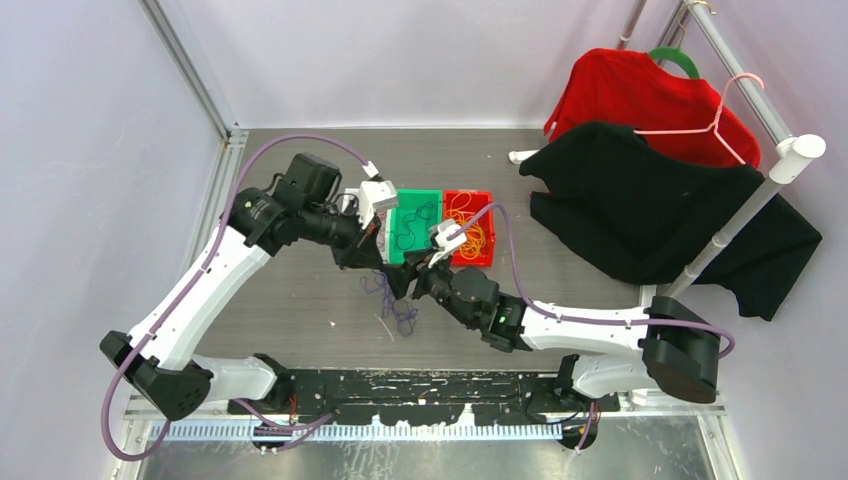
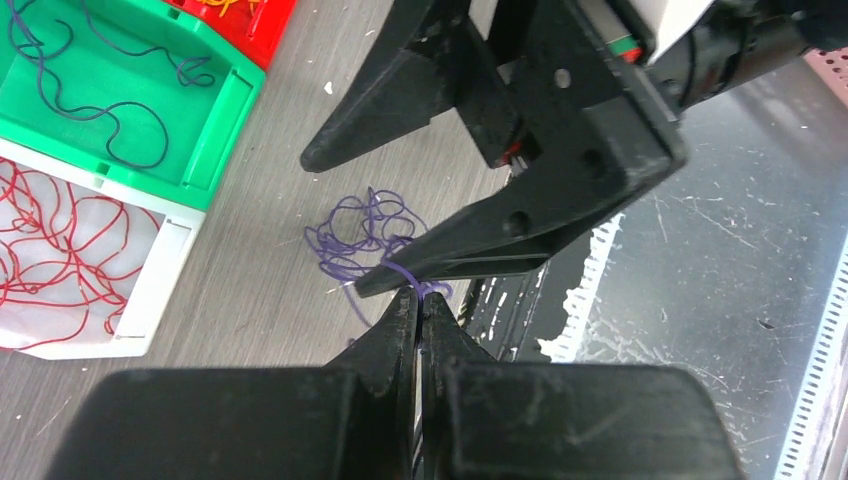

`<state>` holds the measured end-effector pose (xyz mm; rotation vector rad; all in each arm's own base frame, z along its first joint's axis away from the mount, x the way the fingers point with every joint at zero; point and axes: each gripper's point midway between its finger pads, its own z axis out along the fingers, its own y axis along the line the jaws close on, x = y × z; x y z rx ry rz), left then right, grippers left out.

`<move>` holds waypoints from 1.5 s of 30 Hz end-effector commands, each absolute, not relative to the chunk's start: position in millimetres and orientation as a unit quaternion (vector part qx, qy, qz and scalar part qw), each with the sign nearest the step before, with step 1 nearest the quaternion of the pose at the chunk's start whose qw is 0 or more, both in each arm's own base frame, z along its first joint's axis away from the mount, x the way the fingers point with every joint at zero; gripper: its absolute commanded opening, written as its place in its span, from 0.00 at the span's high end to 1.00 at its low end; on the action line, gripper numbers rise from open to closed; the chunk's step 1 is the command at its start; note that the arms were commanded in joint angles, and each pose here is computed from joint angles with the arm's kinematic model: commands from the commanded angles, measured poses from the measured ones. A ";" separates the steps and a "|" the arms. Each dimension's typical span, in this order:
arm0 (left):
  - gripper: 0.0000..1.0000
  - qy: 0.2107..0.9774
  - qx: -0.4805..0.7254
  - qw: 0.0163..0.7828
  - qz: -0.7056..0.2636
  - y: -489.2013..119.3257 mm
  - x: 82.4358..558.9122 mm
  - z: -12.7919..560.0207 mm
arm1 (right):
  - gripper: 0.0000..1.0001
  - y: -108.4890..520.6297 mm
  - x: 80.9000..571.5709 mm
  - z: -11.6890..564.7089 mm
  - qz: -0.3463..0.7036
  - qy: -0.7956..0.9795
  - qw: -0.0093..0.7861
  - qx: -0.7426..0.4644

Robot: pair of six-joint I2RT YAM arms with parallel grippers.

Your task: Untangle the cables

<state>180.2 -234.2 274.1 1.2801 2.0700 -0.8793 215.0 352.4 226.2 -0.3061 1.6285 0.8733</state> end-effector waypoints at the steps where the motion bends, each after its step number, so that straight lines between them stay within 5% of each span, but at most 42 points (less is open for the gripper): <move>1: 1.00 0.749 0.480 0.278 -0.364 -238.4 163.5 301.5 | 0.34 352.5 228.5 256.2 0.378 0.679 0.623 -0.090; 32: 1.00 0.639 0.517 0.448 -0.353 -238.0 161.8 458.7 | 0.36 354.5 226.7 179.8 0.379 0.709 0.590 -0.072; 45: 1.00 0.616 0.527 0.505 -0.296 -229.1 176.7 470.2 | 0.21 330.9 198.3 219.0 0.410 0.660 0.614 -0.139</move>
